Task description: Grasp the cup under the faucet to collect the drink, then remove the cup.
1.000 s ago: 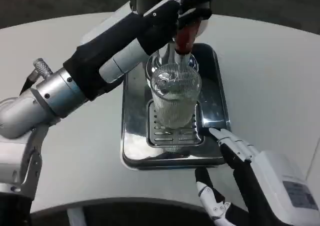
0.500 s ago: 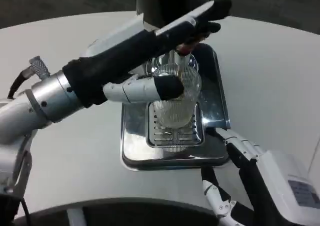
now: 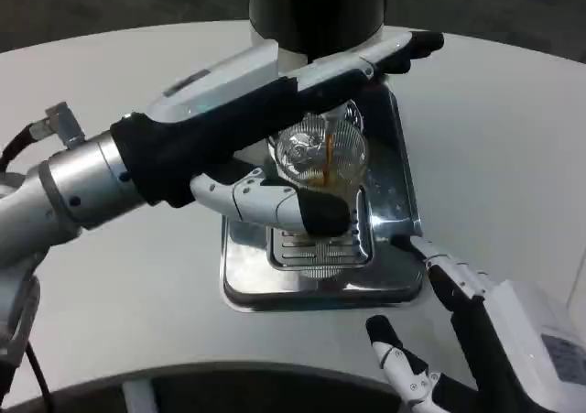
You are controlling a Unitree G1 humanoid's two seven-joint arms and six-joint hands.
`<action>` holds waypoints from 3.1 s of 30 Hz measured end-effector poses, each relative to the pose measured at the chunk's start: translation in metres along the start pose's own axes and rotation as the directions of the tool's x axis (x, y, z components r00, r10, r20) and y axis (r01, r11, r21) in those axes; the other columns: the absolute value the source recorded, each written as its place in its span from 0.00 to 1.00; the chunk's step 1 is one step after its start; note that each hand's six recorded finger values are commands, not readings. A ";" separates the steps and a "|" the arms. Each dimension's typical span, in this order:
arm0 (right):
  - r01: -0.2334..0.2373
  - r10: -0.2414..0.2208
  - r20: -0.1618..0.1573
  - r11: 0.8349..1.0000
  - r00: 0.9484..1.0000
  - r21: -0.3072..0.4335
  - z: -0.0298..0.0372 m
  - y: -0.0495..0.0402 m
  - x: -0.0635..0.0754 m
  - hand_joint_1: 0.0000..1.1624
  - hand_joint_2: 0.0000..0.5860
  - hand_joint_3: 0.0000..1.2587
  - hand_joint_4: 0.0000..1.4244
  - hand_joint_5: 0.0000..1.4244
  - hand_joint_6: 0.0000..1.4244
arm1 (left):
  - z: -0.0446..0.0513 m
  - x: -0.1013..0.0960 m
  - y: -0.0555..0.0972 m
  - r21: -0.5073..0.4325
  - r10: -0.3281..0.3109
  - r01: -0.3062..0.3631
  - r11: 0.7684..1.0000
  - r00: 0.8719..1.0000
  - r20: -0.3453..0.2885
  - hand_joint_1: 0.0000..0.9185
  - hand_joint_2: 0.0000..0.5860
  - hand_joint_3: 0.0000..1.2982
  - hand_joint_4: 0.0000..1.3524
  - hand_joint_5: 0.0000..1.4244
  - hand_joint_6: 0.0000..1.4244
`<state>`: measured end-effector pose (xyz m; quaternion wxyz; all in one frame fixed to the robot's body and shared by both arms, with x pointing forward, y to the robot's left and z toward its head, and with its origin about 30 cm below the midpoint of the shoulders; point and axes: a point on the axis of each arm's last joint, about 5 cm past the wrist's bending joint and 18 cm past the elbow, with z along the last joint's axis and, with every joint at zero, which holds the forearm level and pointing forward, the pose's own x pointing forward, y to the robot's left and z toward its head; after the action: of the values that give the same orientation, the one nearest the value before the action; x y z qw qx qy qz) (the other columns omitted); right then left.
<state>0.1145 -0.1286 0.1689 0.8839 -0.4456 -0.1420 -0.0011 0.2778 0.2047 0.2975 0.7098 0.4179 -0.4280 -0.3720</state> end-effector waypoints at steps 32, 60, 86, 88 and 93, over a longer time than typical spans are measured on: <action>0.079 -0.054 -0.087 0.948 0.995 0.308 -0.0159 0.0329 0.081 0.57 0.35 0.00 0.00 0.00 0.07 | 0.0140 -0.001 -0.009 0.033 0.022 -0.022 0.999 1.000 -0.019 0.00 0.17 0.00 0.00 0.03 0.02; 0.044 -0.044 -0.011 0.903 0.999 0.428 -0.0030 0.0498 0.128 0.58 0.33 0.00 0.00 0.00 0.10 | 0.0185 -0.005 -0.010 0.032 0.025 -0.024 0.999 0.999 -0.033 0.00 0.19 0.00 0.00 0.05 0.03; 0.049 -0.060 0.008 0.880 0.998 0.472 0.0029 0.0595 0.150 0.63 0.30 0.00 0.00 0.00 0.13 | 0.0183 -0.010 -0.009 0.032 0.041 -0.040 0.999 0.998 -0.044 0.00 0.21 0.00 0.00 0.04 0.02; 0.050 -0.061 0.008 0.880 0.998 0.473 0.0038 0.0598 0.152 0.63 0.30 0.00 0.00 0.00 0.13 | 0.0177 -0.014 -0.010 0.018 0.076 -0.075 0.997 0.996 -0.045 0.00 0.22 0.00 0.00 0.04 0.02; 0.050 -0.062 0.010 0.879 0.998 0.475 0.0043 0.0611 0.153 0.63 0.30 0.00 0.00 0.01 0.14 | 0.0179 -0.023 -0.013 -0.011 0.238 -0.238 0.971 0.971 0.000 0.00 0.25 0.00 0.00 0.07 0.04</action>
<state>0.2680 -0.0693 0.1618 0.9638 -0.2114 -0.1620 0.0138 0.2509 0.2155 0.2841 0.7514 0.3594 -0.4733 -0.2868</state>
